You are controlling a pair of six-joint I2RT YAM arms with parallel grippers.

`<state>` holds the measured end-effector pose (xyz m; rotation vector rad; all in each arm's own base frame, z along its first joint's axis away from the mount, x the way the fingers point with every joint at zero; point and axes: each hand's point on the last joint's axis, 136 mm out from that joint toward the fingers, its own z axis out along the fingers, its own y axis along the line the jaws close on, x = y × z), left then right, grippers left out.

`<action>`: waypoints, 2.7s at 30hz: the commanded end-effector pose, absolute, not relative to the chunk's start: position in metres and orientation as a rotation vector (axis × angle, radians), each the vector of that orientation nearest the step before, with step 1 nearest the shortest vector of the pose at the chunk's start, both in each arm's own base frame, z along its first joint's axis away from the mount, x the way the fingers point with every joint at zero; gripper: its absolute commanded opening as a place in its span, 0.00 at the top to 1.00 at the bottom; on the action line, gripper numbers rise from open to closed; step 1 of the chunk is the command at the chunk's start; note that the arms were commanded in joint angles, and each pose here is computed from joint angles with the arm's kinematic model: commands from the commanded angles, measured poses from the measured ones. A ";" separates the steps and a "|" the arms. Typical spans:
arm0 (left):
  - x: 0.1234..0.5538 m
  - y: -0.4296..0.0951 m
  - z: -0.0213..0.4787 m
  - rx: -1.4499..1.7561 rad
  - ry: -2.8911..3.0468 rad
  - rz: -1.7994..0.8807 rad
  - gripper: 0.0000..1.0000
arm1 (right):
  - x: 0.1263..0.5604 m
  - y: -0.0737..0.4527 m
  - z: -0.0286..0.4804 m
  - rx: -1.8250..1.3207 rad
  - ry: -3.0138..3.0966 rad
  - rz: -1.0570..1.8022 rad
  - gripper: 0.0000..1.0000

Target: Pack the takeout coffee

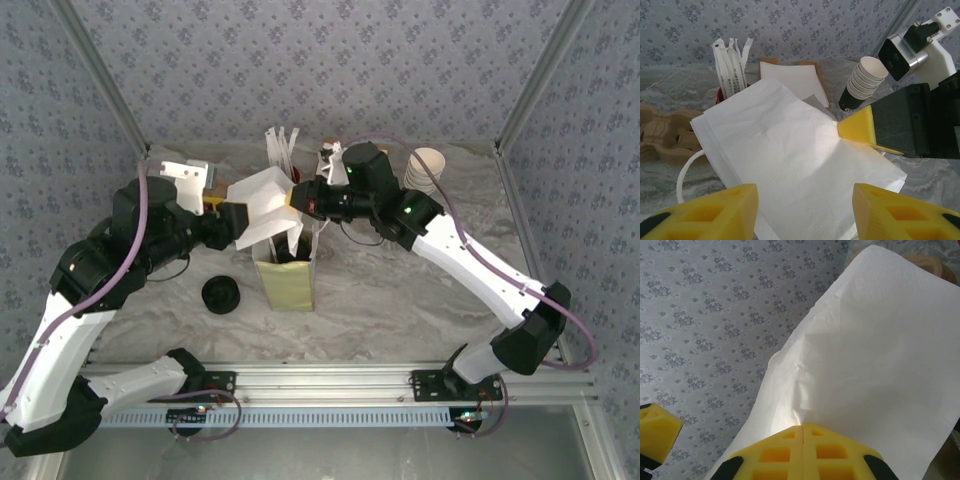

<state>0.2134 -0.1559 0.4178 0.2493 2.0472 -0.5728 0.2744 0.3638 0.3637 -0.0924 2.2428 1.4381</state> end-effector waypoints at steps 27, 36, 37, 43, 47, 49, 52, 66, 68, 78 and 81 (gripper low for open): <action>0.228 -0.165 0.376 0.226 2.166 -0.522 0.46 | 0.277 0.318 0.326 -0.046 2.375 1.019 1.00; 0.241 -0.167 0.352 0.215 2.220 -0.472 0.44 | 0.280 0.321 0.305 -0.099 2.441 0.795 1.00; 0.243 -0.165 0.349 0.208 2.226 -0.465 0.44 | 0.280 0.321 0.301 -0.104 2.453 0.771 1.00; 0.251 -0.161 0.331 0.170 2.270 -0.466 0.42 | 0.283 0.327 0.285 -0.141 2.491 0.673 1.00; 0.256 -0.160 0.323 0.147 2.286 -0.475 0.41 | 0.285 0.328 0.275 -0.146 2.511 0.623 1.00; 0.259 -0.161 0.319 0.145 2.296 -0.485 0.41 | 0.286 0.330 0.270 -0.147 2.521 0.608 1.00; 0.262 -0.160 0.316 0.139 2.304 -0.480 0.41 | 0.289 0.332 0.260 -0.152 2.545 0.575 1.00; 0.268 -0.158 0.297 0.131 2.343 -0.454 0.43 | 0.288 0.343 0.275 -0.233 2.527 0.584 0.81; 0.268 -0.159 0.295 0.127 2.347 -0.457 0.43 | 0.287 0.342 0.289 -0.246 2.503 0.600 0.75; 0.270 -0.162 0.291 0.124 2.349 -0.480 0.49 | 0.290 0.347 0.335 -0.265 2.383 0.700 0.64; 0.269 -0.164 0.291 0.126 2.350 -0.493 0.50 | 0.290 0.362 0.333 -0.281 2.374 0.781 0.64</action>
